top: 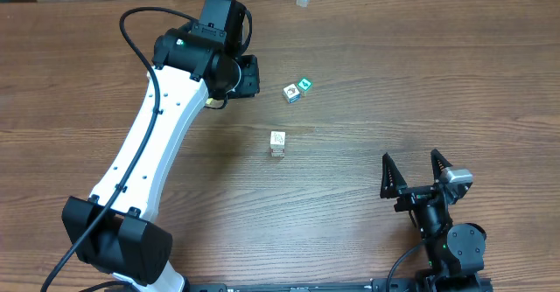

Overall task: Form a tower
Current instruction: 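Lift the 'K' block up with the left gripper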

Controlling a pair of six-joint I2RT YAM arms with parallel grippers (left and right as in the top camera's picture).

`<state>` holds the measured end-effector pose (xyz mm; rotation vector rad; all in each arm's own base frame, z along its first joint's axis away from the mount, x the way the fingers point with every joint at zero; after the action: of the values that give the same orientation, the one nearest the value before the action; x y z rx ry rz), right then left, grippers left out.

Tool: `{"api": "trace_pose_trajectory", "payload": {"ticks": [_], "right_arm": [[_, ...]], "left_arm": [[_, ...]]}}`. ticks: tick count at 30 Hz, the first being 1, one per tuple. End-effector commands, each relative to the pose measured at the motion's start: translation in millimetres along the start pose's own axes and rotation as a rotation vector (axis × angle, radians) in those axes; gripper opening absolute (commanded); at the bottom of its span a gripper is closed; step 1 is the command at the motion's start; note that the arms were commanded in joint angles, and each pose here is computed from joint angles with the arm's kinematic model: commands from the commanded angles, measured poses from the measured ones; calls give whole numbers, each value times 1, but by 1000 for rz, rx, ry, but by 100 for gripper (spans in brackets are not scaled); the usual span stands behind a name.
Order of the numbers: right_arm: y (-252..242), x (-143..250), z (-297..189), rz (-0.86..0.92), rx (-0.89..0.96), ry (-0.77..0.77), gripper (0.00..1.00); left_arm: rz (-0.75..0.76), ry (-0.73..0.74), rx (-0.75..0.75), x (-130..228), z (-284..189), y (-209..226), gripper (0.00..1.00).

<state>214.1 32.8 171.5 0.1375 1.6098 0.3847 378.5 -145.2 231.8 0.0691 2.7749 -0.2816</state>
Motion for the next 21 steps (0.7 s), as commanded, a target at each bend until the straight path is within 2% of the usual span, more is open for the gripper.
{"api": "trace_pose_trajectory", "payload": {"ticks": [1, 21], "right_arm": [[-1, 1, 0, 5, 0, -8, 100], [-1, 1, 0, 5, 0, -8, 100]], "left_arm": [[-18, 15, 15, 1, 0, -3, 27], [30, 101, 19, 31, 1, -37, 24]]}}
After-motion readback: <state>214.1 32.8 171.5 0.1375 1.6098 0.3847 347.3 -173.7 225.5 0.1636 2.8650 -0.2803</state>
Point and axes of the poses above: each gripper's point midway between its finger pads, its own z axis out along the fingers, its own y axis along the line the jaws close on, x = y × z, the point moved 3 cm from there along -z, back along the fingers, and after that the axes turned 6 degrees about z, right-handed, at the moved point
